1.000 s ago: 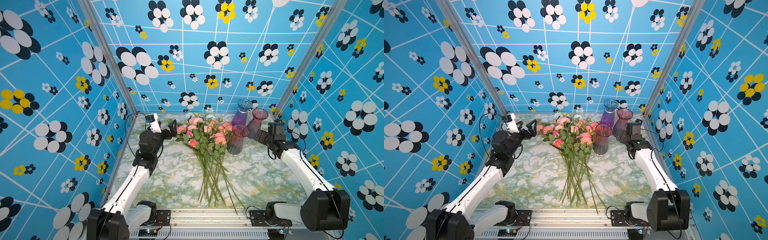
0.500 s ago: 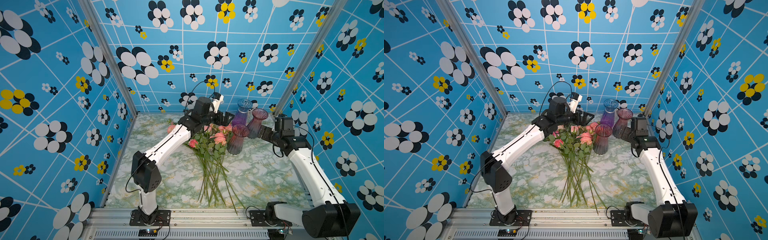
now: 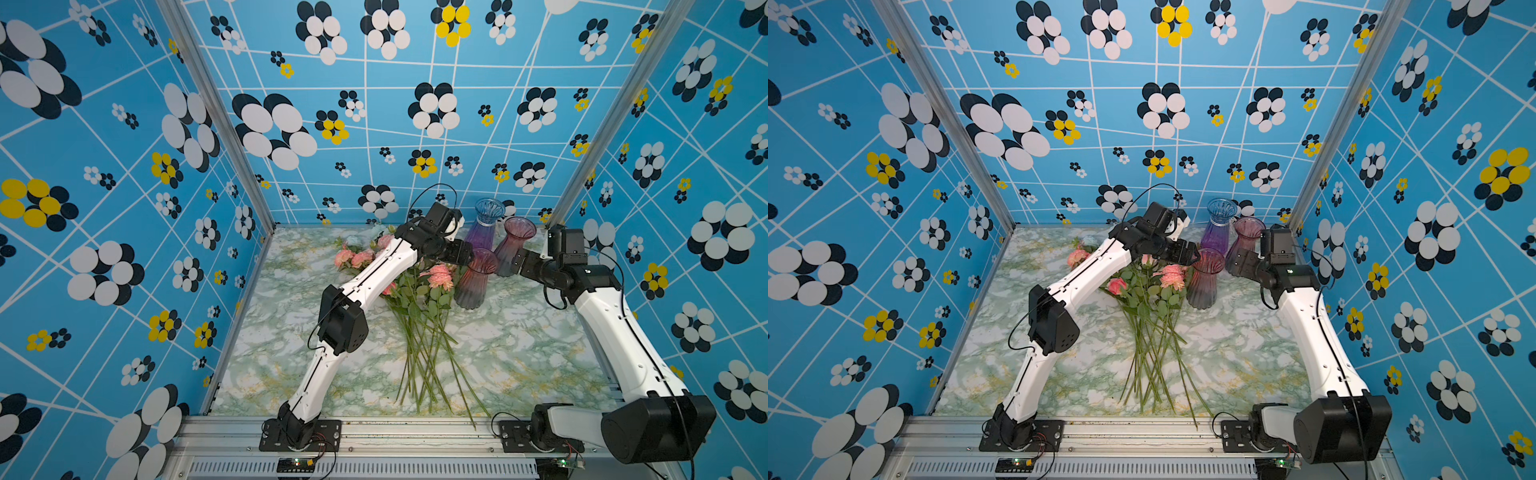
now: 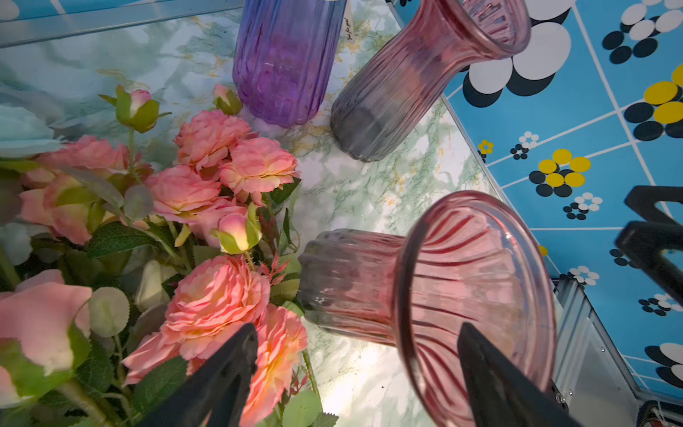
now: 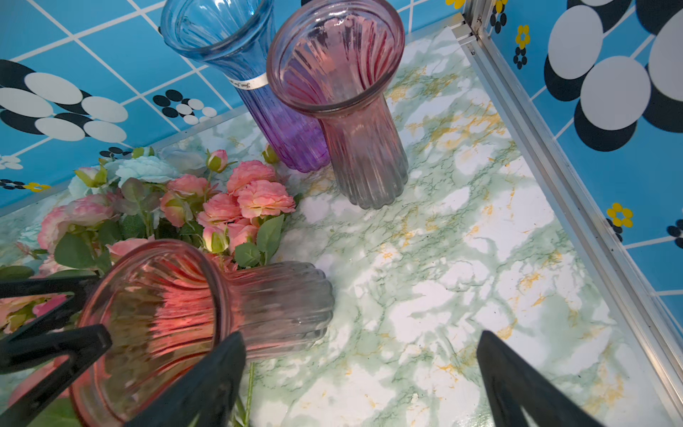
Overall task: Place the pink flowers into the vase
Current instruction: Pick up the vase from the center of the board.
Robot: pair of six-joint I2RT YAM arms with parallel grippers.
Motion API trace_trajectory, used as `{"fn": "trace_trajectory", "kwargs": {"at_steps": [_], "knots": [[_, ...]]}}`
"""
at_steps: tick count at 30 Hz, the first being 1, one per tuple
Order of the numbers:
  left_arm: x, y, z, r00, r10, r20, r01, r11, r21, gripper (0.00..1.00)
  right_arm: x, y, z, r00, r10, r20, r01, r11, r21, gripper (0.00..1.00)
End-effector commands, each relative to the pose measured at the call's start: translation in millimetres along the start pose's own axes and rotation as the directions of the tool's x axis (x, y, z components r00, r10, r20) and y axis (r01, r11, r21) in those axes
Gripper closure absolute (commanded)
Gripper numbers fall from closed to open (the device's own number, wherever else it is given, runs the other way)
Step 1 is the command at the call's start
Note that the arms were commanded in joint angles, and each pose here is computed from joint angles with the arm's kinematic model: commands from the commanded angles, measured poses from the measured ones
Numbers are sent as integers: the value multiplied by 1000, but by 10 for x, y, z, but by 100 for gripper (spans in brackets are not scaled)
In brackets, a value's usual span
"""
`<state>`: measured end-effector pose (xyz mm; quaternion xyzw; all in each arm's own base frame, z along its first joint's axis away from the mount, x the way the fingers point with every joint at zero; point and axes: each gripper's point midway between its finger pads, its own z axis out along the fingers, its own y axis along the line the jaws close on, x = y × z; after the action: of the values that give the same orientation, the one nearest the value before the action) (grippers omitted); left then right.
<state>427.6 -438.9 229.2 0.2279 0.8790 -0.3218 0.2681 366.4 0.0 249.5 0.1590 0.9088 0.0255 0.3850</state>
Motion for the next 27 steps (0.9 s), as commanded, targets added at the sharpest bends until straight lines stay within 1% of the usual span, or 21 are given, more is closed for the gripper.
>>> {"fn": "trace_trajectory", "kwargs": {"at_steps": [1,5,12,15,16,23,27], "knots": [[-29,8,18,999,31,11,-31,999,-33,17,51,43,11,1000,-4,-26,3,1000,-30,1],[-9,-5,96,999,42,7,-41,998,-36,19,74,108,47,999,7,-39,-10,998,-64,1],[-91,-74,271,998,47,37,-46,999,-15,33,34,237,164,997,18,-69,-26,993,-112,1],[-108,-119,325,998,54,45,-54,999,-5,36,1,283,195,997,16,-80,-26,992,-125,1],[-118,-130,325,997,60,50,-59,998,-7,38,-2,321,211,996,14,-89,-27,990,-141,1],[-101,-205,333,995,89,51,-89,996,-3,45,30,504,342,986,13,-163,-49,976,-214,2],[-62,-204,341,995,98,36,-98,995,-2,53,53,556,394,983,23,-185,-67,970,-234,3]]}}
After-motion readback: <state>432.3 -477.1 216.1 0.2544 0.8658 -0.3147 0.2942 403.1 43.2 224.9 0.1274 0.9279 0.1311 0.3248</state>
